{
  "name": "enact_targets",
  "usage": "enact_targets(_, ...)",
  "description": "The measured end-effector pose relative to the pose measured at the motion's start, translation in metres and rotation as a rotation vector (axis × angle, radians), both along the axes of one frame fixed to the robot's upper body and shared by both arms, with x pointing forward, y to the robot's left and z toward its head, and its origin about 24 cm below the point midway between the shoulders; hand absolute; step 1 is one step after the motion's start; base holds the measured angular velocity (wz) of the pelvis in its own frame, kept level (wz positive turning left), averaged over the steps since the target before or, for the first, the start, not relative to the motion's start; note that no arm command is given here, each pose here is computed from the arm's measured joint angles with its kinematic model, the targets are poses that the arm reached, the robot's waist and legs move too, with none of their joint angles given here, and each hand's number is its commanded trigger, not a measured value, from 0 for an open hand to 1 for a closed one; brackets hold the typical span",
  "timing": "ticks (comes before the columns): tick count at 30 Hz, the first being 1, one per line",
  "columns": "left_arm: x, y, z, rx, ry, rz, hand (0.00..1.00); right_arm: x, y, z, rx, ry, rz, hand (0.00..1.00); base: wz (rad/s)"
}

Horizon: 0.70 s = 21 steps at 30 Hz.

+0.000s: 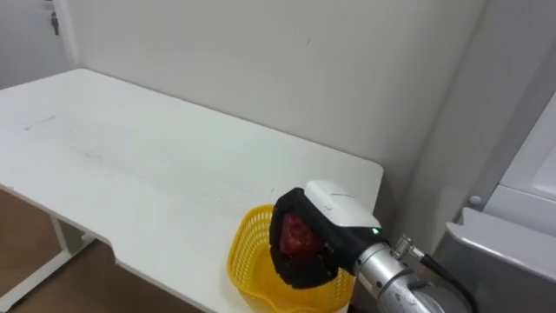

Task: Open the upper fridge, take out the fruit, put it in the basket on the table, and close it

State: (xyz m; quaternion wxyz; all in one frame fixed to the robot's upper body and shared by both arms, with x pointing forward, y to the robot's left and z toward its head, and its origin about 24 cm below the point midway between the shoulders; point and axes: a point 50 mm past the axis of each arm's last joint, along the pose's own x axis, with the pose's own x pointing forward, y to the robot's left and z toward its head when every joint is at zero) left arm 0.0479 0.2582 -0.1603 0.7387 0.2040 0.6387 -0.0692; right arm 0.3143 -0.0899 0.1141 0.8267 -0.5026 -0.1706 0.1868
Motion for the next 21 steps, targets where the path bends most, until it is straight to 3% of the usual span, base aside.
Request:
enact_targets(9, 0.0013, 0.0043, 0.0014, 0.006, 0.001, -0.002, 0.00, -0.0007, 0.0018, -0.0010, -0.004, 0.002, 0.007, 0.98, -0.02)
enact_targets(10, 0.0012, 0.0045, 0.0014, 0.006, 0.002, -0.002, 0.00, -0.0007, 0.0018, -0.0010, -0.004, 0.002, 0.007, 0.13, 0.00)
enact_targets(11, 0.0011, 0.0047, 0.0015, 0.007, 0.002, -0.002, 0.00, -0.0007, 0.0018, -0.0009, -0.005, 0.001, 0.007, 0.00, -0.03)
enact_targets(21, 0.0015, 0.0053, 0.0017, 0.008, 0.002, -0.001, 0.00, 0.0016, -0.0016, -0.0077, -0.024, 0.024, -0.012, 0.00, -0.02)
